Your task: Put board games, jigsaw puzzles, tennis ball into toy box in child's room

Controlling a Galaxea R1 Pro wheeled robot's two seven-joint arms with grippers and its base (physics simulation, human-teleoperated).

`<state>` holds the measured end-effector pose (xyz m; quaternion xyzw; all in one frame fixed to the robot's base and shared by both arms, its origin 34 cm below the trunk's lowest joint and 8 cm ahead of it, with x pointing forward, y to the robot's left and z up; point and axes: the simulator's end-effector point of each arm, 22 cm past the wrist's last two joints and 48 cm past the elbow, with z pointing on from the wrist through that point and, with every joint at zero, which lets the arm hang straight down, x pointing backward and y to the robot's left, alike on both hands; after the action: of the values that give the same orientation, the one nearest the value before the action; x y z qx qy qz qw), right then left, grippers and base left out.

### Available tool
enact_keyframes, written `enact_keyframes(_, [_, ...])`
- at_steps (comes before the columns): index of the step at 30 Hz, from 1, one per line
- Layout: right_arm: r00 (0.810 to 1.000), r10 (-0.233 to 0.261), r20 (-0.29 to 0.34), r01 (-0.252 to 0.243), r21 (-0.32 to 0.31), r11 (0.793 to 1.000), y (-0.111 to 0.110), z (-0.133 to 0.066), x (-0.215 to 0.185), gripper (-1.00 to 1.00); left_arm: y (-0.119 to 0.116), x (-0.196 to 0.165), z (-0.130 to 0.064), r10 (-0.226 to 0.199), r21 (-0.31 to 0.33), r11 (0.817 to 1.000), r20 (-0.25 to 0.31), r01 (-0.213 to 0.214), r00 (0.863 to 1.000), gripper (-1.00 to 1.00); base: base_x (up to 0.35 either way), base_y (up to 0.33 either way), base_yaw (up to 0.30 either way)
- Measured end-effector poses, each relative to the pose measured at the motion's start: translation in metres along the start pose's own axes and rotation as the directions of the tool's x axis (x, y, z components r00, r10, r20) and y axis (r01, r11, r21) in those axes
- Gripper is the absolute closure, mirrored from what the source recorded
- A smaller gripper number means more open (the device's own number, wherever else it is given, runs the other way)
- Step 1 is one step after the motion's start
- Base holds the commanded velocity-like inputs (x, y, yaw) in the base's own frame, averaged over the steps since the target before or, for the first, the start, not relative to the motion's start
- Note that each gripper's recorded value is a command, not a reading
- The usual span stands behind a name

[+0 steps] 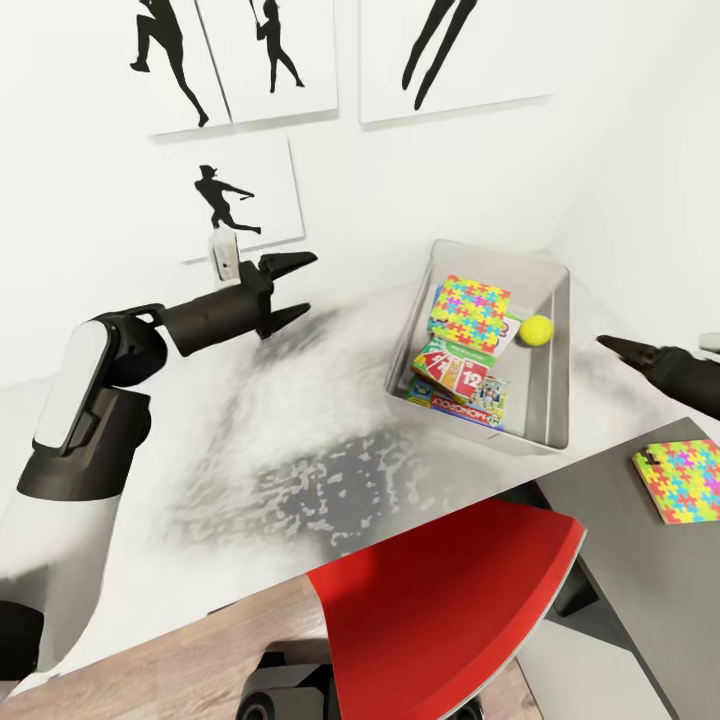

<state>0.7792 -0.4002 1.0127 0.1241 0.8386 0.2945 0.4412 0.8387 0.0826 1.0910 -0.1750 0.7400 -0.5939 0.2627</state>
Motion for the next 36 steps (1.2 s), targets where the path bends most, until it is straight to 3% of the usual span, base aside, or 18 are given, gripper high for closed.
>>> enact_keyframes(4, [1.0,0.011,-0.001,-0.011,0.06,0.998,-0.037,-0.045,0.005,-1.0,-0.02,0.0,0.015,0.029,-0.004,1.0,-0.016,-0.029,0.999,-1.0,0.0,0.0,-0.17])
enact_keyframes(5, [1.0,0.012,-0.001,-0.012,0.058,0.998,-0.037,-0.046,0.005,-1.0,-0.02,0.0,0.015,0.029,-0.005,1.0,-0.016,-0.03,0.999,-1.0,0.0,0.0,-0.205])
enact_keyframes(7, [1.0,0.023,0.002,-0.023,0.1,0.995,-0.056,-0.068,0.009,-1.0,-0.031,0.005,0.025,0.042,-0.006,0.999,-0.032,-0.042,0.999,-1.0,0.0,0.0,-0.219])
enact_keyframes(16, [0.997,0.069,-0.042,-0.06,0.189,0.98,-0.092,-0.116,0.042,-1.0,-0.056,0.023,0.053,0.075,-0.027,0.997,-0.082,-0.077,0.994,-1.0,0.0,0.0,-0.248])
enact_keyframes(22, [0.99,0.103,-0.092,-0.083,0.197,0.977,-0.098,-0.135,0.071,-1.0,-0.067,0.038,0.067,0.083,-0.041,0.995,-0.111,-0.088,0.99,-1.0,0.0,0.0,-0.266])
enact_keyframes(29, [0.985,0.126,-0.119,-0.106,0.165,0.981,-0.092,-0.144,0.088,-1.0,-0.072,0.05,0.076,0.088,-0.062,0.993,-0.13,-0.097,0.988,-1.0,0.0,0.0,-0.271])
enact_keyframes(36, [0.98,0.142,-0.141,-0.121,0.147,0.982,-0.089,-0.152,0.1,-1.0,-0.068,0.064,0.084,0.114,-0.111,0.985,-0.154,-0.132,0.981,-1.0,0.0,0.0,-0.273])
